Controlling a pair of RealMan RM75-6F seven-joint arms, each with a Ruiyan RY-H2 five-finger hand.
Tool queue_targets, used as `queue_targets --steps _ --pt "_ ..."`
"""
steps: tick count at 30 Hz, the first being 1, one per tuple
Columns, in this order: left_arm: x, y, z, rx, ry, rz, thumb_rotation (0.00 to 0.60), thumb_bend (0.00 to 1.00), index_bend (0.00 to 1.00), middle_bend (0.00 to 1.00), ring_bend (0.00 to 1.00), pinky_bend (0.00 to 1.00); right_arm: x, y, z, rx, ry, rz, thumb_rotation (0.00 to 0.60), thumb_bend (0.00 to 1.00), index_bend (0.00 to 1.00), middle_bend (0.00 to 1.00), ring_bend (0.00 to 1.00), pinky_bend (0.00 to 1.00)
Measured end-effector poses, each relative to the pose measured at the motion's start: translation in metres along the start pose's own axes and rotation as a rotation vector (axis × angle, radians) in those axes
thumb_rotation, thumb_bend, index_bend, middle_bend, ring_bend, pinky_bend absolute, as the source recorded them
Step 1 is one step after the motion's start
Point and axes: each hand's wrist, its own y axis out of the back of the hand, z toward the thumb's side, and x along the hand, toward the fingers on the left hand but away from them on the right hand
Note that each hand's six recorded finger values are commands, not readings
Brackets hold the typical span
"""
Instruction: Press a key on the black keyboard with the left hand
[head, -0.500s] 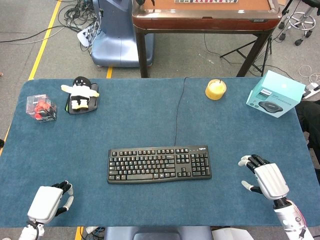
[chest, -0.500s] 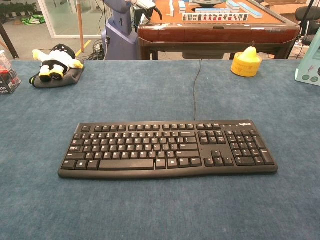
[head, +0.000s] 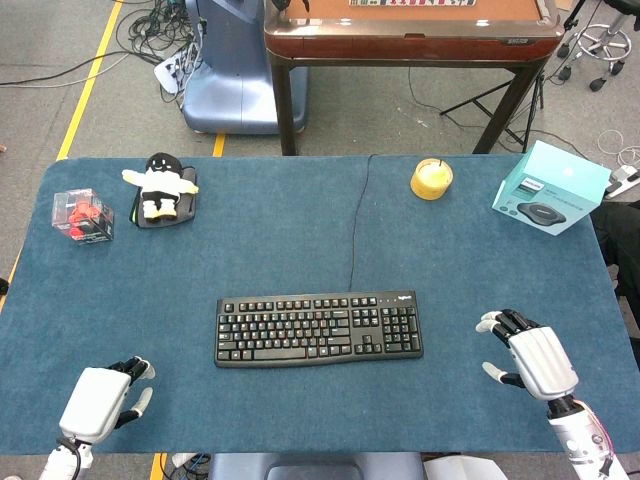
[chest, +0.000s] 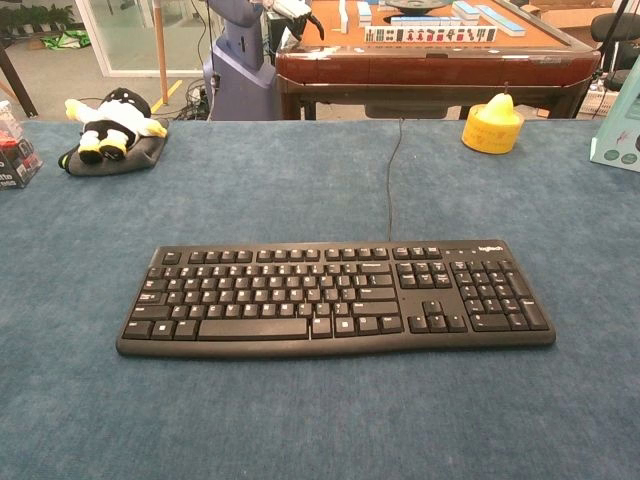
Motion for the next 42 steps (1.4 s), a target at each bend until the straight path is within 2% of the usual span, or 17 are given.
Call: queue_targets --steps 5,12,22,33,42 --pt "0.003 0.002 0.011 -0.011 -0.062 -0.053 0.6 0.36 0.37 0.64 0.66 0.88 0.0 0.0 0.0 -0.001 0.0 -0.001 0.6 0.03 0.41 0.34 0.28 0.57" --pt "0.013 0.008 0.035 -0.001 -0.197 -0.171 0.6 0.36 0.24 0.74 0.72 0.9 0.001 0.003 0.001 0.0 0.003 -0.011 0.6 0.03 0.41 0.34 0.28 0.57" --pt "0.036 0.008 0.07 0.027 -0.343 -0.269 0.6 0.39 0.18 0.79 0.75 0.91 0.004 0.01 0.0 -0.006 0.001 -0.033 0.6 0.03 0.41 0.34 0.28 0.57" --pt "0.057 0.002 0.089 0.049 -0.369 -0.305 0.6 0.4 0.15 0.85 0.79 0.93 0.002 0.01 -0.003 -0.01 -0.005 -0.029 0.6 0.03 0.41 0.34 0.28 0.57" --pt "0.07 -0.009 0.091 0.075 -0.338 -0.365 0.6 0.4 0.11 0.85 0.8 0.93 0.003 0.014 -0.006 -0.018 -0.013 -0.039 0.6 0.03 0.41 0.34 0.28 0.57"
